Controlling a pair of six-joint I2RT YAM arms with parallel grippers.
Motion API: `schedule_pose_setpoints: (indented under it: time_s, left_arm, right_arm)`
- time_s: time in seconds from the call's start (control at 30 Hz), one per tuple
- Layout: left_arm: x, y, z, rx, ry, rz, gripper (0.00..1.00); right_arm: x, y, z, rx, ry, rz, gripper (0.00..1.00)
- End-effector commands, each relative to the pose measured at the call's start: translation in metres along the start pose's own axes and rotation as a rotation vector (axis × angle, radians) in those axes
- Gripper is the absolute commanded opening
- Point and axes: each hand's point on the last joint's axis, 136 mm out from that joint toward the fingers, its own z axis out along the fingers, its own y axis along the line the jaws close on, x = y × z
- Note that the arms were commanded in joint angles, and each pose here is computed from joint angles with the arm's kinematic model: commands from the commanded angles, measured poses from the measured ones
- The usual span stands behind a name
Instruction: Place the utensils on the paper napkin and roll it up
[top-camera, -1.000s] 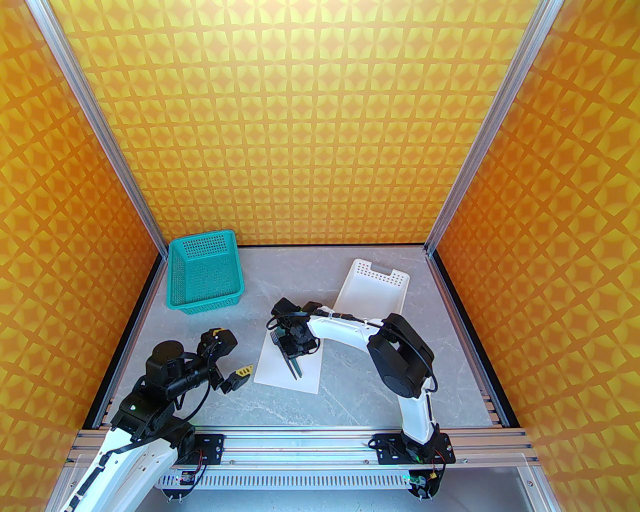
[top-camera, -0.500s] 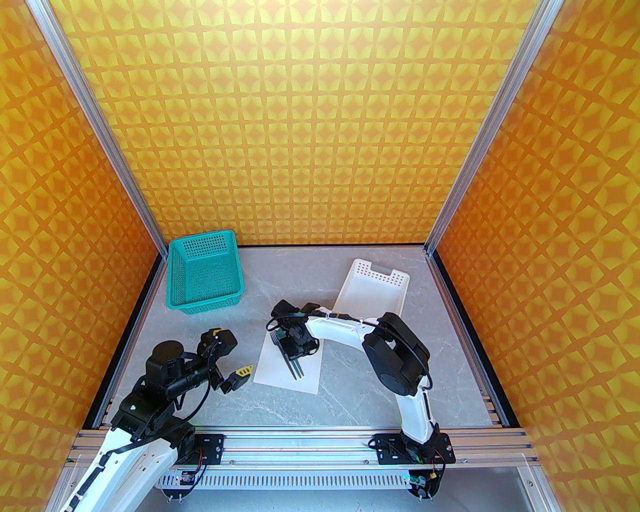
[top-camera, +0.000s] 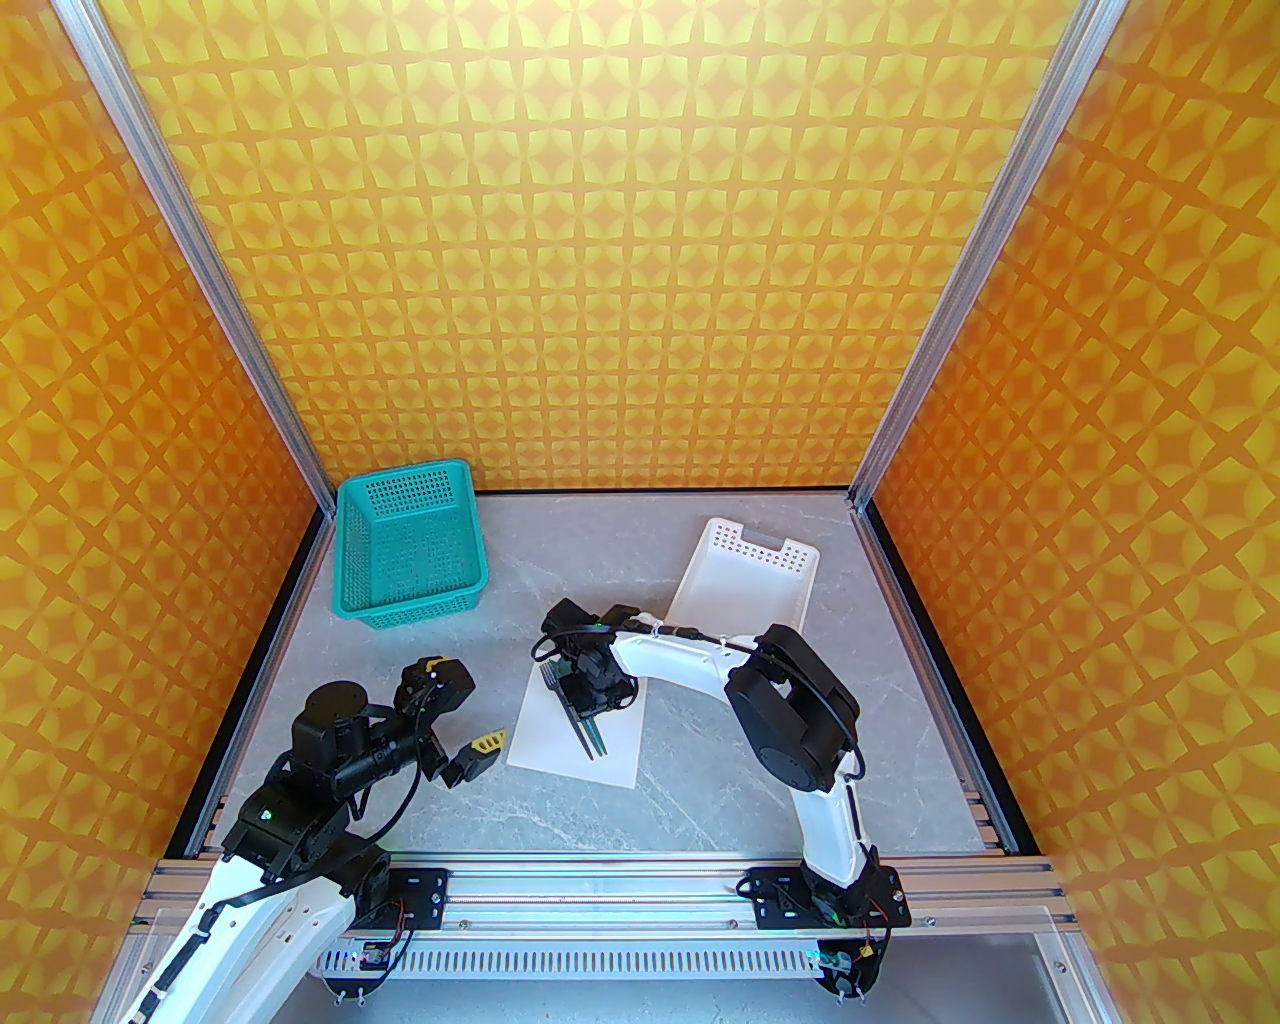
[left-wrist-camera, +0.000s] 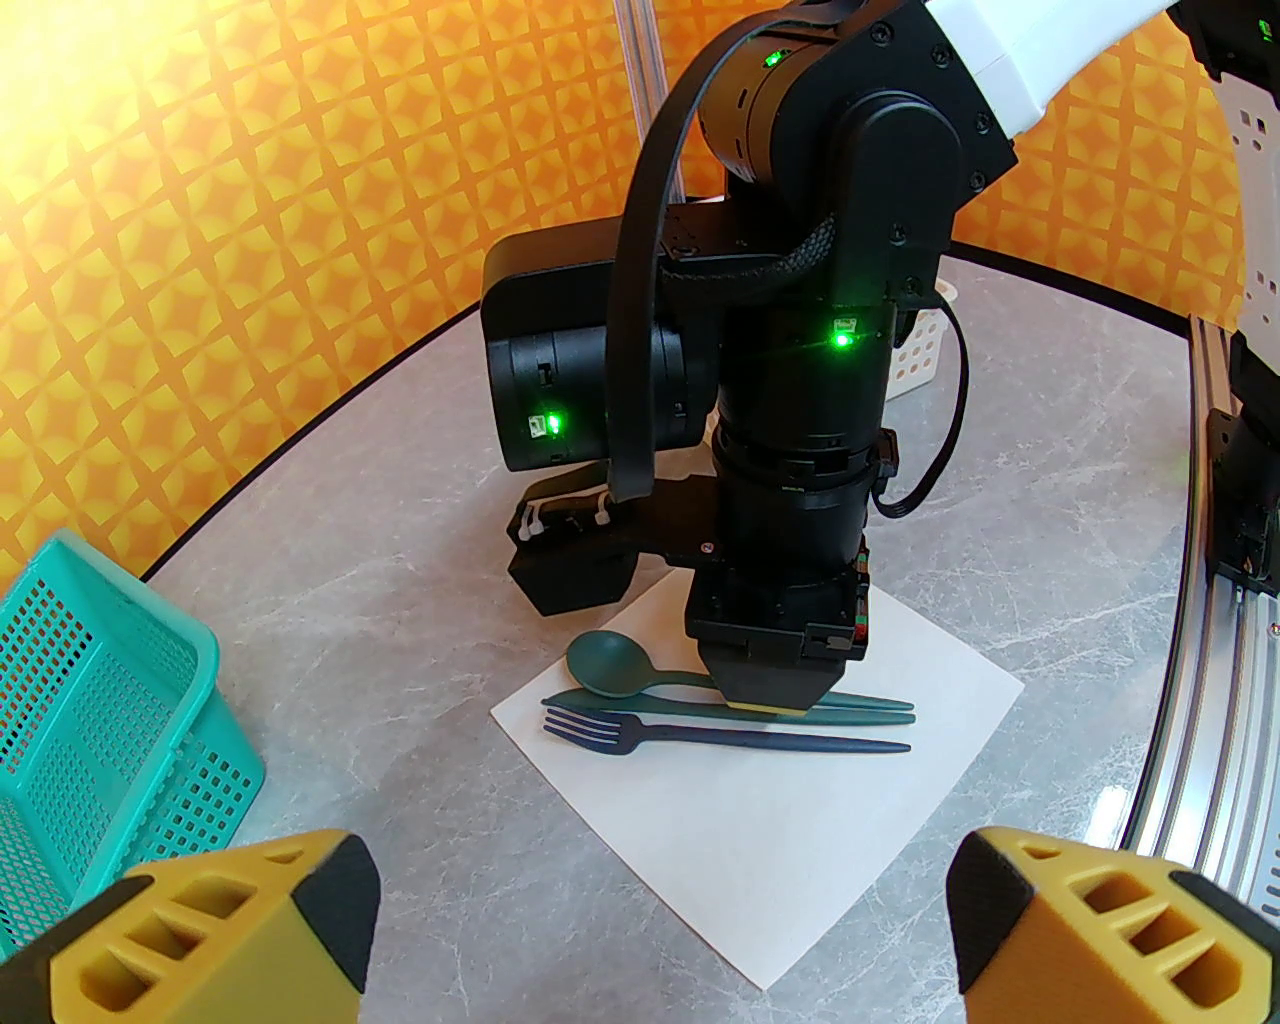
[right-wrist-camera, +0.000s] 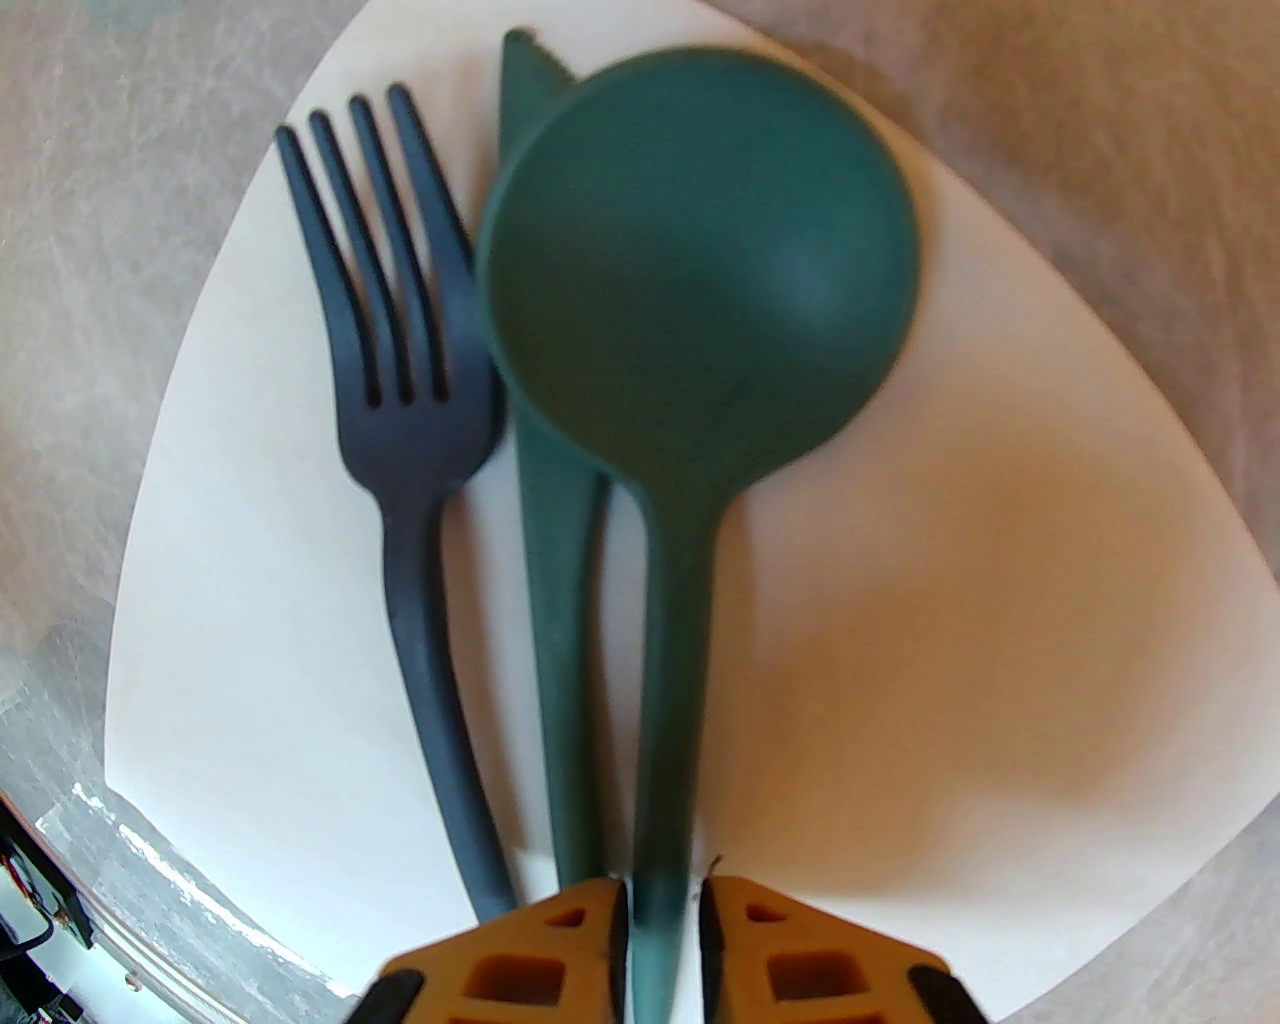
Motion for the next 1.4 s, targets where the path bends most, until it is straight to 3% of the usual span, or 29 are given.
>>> schedule_pose_setpoints:
  time_s: [0.0, 0.33, 0.73, 1.0, 1.37]
  left_arm:
    - [0.003, -0.005, 0.001, 0.022, -0.002, 0.013, 0.99]
    - [-0.002, -0.004, -0.001, 0.012, -0.017, 0.021, 0.99]
    - [-0.017, -0.01, 0.003, 0.062, 0.057, 0.035, 0.99]
    - [-0.011, -0.045, 0.03, 0.124, 0.208, 0.174, 0.97]
    - [0.02, -0.127, 0.088, 0.175, 0.346, 0.466, 0.89]
  right_arm:
    - [-0.007, -0.001, -0.018, 0.031, -0.041, -0.021, 0.25]
    - [-0.022, -0.004, -0.075, -0.016, -0.172, 0.009, 0.33]
    - [-0.017, -0.078, -0.139, -0.033, -0.38, 0.217, 0.4]
    - [0.007, -0.132, -0.168, -0.057, -0.526, 0.404, 0.43]
    - [0.045, -0.158, -0.198, -0.002, -0.652, 0.519, 0.48]
